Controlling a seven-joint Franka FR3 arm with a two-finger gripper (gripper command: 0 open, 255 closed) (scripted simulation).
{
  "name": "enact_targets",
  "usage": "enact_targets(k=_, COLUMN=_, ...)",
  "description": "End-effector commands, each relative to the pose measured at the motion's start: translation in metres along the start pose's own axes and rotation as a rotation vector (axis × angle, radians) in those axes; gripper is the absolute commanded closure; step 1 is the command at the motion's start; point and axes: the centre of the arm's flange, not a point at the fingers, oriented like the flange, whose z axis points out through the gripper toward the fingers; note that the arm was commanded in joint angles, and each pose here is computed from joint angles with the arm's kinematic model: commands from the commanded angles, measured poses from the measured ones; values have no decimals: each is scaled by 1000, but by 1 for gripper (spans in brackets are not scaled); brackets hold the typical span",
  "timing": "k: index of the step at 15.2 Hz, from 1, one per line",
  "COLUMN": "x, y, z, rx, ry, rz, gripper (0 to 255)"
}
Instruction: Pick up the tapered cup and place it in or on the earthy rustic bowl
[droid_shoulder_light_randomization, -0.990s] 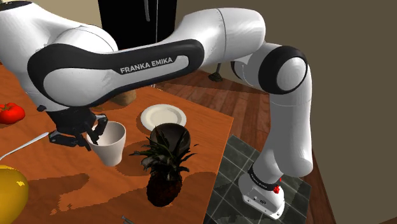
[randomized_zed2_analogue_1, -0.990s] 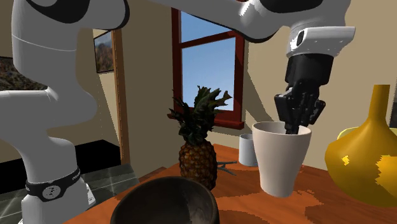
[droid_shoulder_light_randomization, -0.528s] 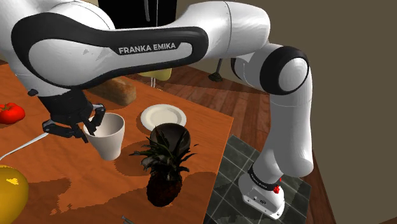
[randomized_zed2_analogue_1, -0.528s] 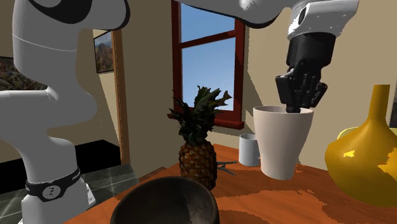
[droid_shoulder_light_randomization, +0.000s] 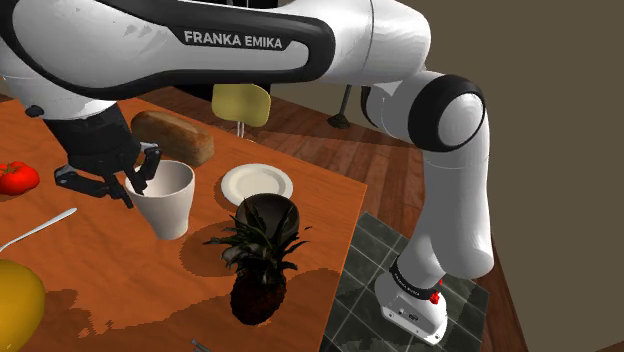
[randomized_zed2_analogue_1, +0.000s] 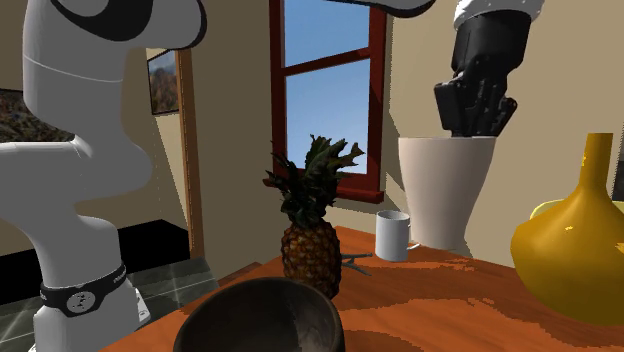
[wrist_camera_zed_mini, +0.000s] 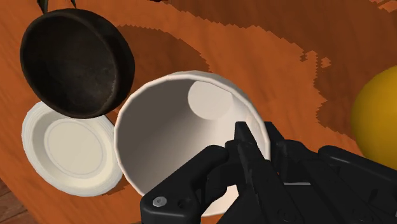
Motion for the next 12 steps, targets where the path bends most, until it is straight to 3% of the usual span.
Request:
enact_targets(k=1, x=0, y=1, z=-11, rx=0, ry=0, rz=0, gripper=255)
enact_targets(k=12, x=-15, y=132, z=-22, rx=0, ry=0, rz=0, gripper=255)
